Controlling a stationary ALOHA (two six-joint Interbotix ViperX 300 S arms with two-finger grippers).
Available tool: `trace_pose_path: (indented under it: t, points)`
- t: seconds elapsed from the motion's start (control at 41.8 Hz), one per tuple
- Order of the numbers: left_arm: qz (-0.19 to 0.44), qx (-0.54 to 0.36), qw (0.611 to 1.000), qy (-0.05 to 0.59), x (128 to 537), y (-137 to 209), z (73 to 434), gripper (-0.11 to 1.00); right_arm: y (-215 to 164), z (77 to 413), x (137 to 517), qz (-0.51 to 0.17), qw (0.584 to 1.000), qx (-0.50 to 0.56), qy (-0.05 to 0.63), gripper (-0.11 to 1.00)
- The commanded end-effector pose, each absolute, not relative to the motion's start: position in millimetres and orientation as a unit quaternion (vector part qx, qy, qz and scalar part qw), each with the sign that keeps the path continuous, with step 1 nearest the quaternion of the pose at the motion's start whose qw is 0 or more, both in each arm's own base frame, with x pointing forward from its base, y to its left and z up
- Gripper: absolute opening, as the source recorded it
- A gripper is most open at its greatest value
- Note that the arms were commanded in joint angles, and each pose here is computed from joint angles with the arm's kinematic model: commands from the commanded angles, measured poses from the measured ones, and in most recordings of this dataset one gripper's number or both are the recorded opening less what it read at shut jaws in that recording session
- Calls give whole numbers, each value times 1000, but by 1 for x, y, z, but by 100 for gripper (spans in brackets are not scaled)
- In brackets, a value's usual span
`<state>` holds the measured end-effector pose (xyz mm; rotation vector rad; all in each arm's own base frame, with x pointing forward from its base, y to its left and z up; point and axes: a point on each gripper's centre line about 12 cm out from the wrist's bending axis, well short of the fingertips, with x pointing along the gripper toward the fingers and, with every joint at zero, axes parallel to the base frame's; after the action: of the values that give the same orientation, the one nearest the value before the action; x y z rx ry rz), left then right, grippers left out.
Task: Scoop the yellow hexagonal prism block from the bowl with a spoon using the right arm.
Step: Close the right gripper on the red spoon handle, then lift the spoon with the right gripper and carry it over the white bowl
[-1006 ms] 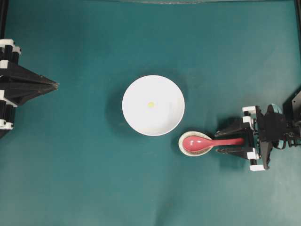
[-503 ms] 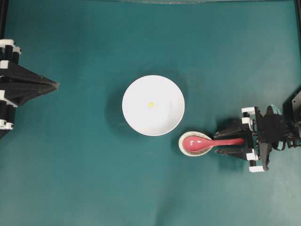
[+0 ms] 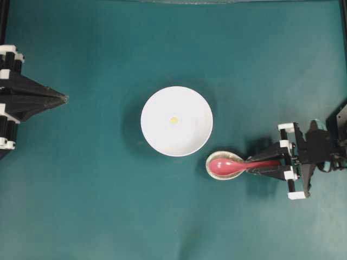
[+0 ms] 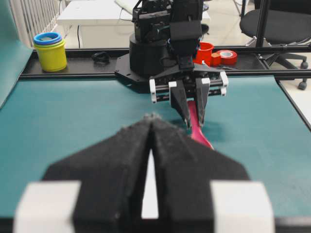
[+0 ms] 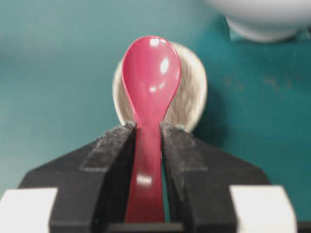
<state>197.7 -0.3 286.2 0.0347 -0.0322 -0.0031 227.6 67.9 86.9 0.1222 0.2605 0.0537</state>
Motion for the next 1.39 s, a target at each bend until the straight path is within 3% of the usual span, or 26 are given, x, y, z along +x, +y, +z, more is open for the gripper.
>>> trace_pose_path:
  t: [0.0, 0.383, 0.766, 0.982, 1.365]
  points:
    - [-1, 20, 1000, -25, 200, 0, 293, 1, 69, 104, 228, 32, 991, 76, 105, 23]
    - [-1, 20, 1000, -19, 200, 0, 291, 1, 58, 166, 244, 29, 989, 85, 114, 23]
    - [-1, 18, 1000, -18, 200, 0, 291, 1, 13, 230, 291, 8, 964, 72, 257, 23]
    - [-1, 19, 1000, -16, 200, 0, 289, 1, -10, 242, 311, 4, 941, 72, 330, 23]
    - [-1, 18, 1000, -15, 200, 0, 288, 1, -34, 230, 351, 3, 902, 54, 428, 23]
